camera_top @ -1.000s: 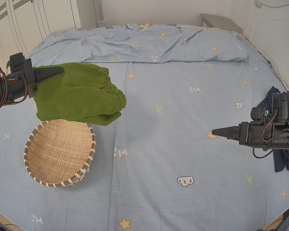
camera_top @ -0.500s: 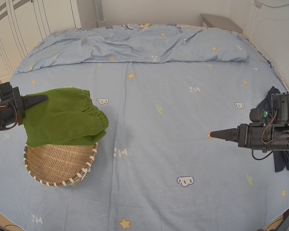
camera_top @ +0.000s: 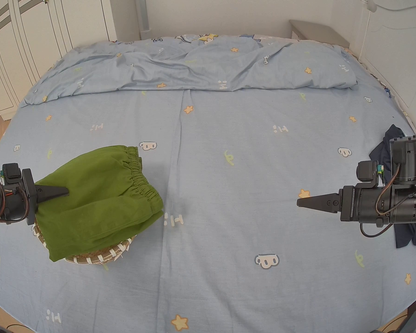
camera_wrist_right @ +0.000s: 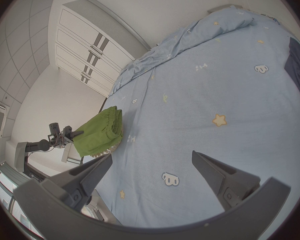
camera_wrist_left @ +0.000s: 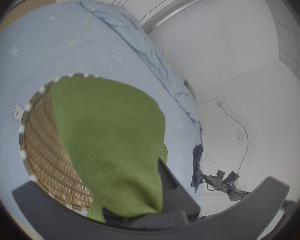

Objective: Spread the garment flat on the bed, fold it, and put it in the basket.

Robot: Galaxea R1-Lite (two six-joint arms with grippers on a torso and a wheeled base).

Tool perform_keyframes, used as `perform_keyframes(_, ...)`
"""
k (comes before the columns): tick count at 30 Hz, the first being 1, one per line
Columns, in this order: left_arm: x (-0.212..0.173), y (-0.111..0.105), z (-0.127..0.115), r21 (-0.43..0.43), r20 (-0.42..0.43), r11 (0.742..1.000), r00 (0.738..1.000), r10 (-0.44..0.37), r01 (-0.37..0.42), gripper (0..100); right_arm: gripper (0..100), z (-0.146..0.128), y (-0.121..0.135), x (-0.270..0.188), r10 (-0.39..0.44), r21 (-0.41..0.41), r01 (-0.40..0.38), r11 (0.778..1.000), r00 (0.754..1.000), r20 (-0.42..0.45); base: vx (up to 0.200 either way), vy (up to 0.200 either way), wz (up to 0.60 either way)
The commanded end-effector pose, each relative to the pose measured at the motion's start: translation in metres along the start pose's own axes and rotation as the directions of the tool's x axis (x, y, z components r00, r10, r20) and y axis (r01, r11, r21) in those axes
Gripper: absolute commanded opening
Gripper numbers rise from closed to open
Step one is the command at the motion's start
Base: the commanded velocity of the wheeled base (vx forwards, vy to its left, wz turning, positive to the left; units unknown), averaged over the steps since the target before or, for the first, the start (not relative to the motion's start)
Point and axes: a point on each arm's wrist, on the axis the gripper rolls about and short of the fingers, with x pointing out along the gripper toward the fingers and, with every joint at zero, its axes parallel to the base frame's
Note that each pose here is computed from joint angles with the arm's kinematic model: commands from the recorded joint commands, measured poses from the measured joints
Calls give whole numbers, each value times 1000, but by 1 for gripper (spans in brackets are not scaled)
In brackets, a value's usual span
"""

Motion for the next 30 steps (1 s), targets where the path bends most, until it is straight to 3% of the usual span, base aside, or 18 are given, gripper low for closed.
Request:
perform_keyframes(1, 10, 8, 12, -50, -47, 998, 998, 43, -46, 0, 100, -4, 4, 2, 10, -12, -10, 1000, 1000, -15, 0, 0, 0)
perform_keyframes(7, 24, 28, 24, -89, -88, 971, 973, 214, -222, 0, 100, -5, 4, 2, 1, -15, -1, 1000, 1000, -13, 0, 0, 0)
perform_keyframes(8, 33, 35, 27, -81, -83, 952, 954, 289, -295, 0, 100, -5, 4, 3, 0, -16, 0, 1000, 1000, -15, 0, 0, 0)
perform_keyframes(10, 40, 40, 31, -74, -81, 940, 941, 328, -334, 0, 100, -5, 4, 3, 1, -17, -2, 1000, 1000, -16, 0, 0, 0)
perform_keyframes(17, 61, 52, 44, -81, -105, 934, 935, 339, -348, 0, 100, -7, 5, 5, 5, -18, -6, 1000, 1000, -26, 0, 0, 0)
perform_keyframes(21, 84, 64, 43, -85, -165, 919, 915, 367, -384, 0, 100, -7, 5, 5, 3, -17, -3, 1000, 1000, -28, 0, 0, 0)
perform_keyframes(26, 96, 66, 46, -71, -174, 901, 895, 411, -428, 0, 100, -7, 5, 6, 3, -18, -3, 1000, 1000, -28, 0, 0, 0)
perform_keyframes(30, 95, 61, 50, -65, -160, 905, 900, 406, -420, 0, 100, -7, 5, 6, 2, -17, -2, 1000, 1000, -30, 0, 0, 0)
